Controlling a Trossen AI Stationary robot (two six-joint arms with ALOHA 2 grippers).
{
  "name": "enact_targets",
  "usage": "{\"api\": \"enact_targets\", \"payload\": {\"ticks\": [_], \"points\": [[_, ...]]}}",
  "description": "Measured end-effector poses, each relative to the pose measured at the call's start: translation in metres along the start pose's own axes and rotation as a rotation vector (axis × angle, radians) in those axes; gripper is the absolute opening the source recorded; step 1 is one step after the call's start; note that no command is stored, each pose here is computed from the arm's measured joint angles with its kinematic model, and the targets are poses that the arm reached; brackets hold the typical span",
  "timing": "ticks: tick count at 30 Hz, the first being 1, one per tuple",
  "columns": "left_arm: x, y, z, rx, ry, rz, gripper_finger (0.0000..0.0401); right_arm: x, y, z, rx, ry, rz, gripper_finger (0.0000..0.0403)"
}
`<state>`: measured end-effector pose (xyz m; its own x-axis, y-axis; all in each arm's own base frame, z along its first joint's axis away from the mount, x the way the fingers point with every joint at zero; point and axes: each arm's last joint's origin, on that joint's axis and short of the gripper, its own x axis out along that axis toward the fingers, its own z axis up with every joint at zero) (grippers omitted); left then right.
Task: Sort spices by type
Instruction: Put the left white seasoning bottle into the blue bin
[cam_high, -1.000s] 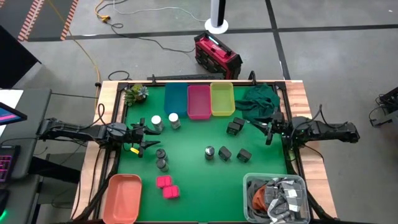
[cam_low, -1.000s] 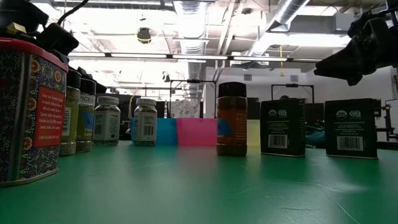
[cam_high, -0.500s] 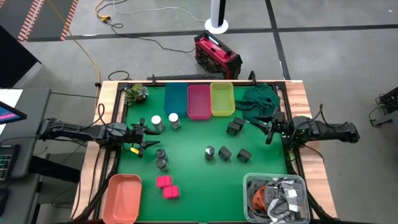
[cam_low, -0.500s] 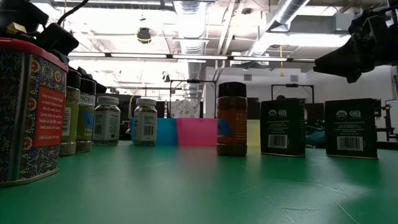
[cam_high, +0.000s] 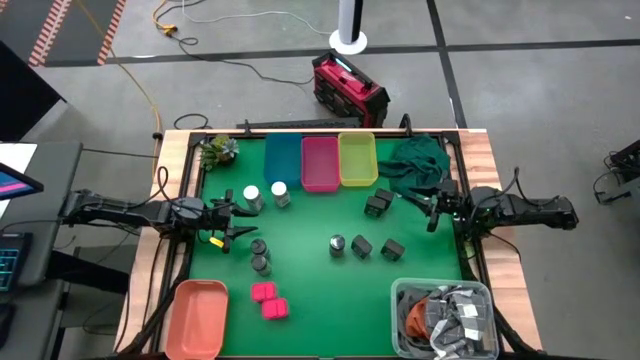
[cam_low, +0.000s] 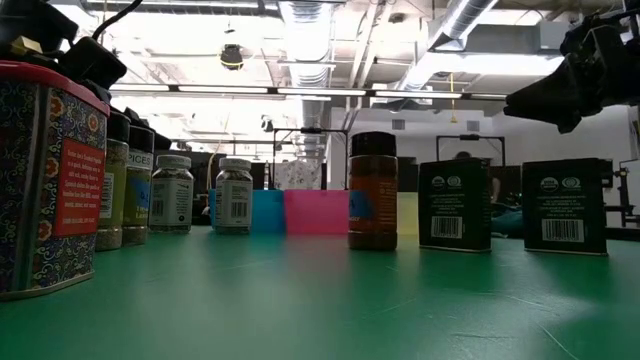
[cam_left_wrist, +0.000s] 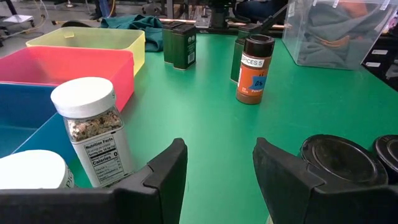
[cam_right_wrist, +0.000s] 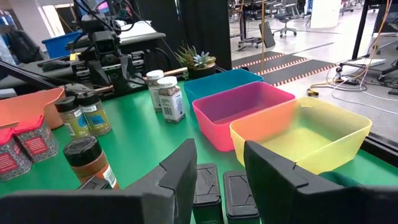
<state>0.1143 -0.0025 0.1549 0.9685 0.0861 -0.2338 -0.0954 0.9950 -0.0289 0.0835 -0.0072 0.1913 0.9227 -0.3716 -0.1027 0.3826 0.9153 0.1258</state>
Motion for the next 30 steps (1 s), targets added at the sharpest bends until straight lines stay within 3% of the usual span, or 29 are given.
{"api": "enact_targets", "payload": {"ticks": [9,13,17,24,30], "points": [[0.000,0.000,0.002,0.012,-0.020,0.018,0.0174,0.000,0.000,0.000,-0.025,0.003,-0.001,0.0162],[-0.001,0.002,0.015,-0.164,-0.159,0.075,0.0174,0.000,0.001,0.008,0.038,-0.078,0.011,0.0162],[-0.005,0.004,0.030,-0.386,-0.313,0.098,0.0174,-0.002,0.002,0.019,0.201,-0.178,0.036,0.0162],[-0.015,0.006,0.053,-0.599,-0.579,0.050,0.0174,-0.005,0.003,0.032,0.601,-0.293,0.117,0.0162],[-0.023,0.007,0.065,-0.799,-0.734,-0.033,0.0174,-0.006,0.002,0.034,0.733,-0.314,0.145,0.0162]]}}
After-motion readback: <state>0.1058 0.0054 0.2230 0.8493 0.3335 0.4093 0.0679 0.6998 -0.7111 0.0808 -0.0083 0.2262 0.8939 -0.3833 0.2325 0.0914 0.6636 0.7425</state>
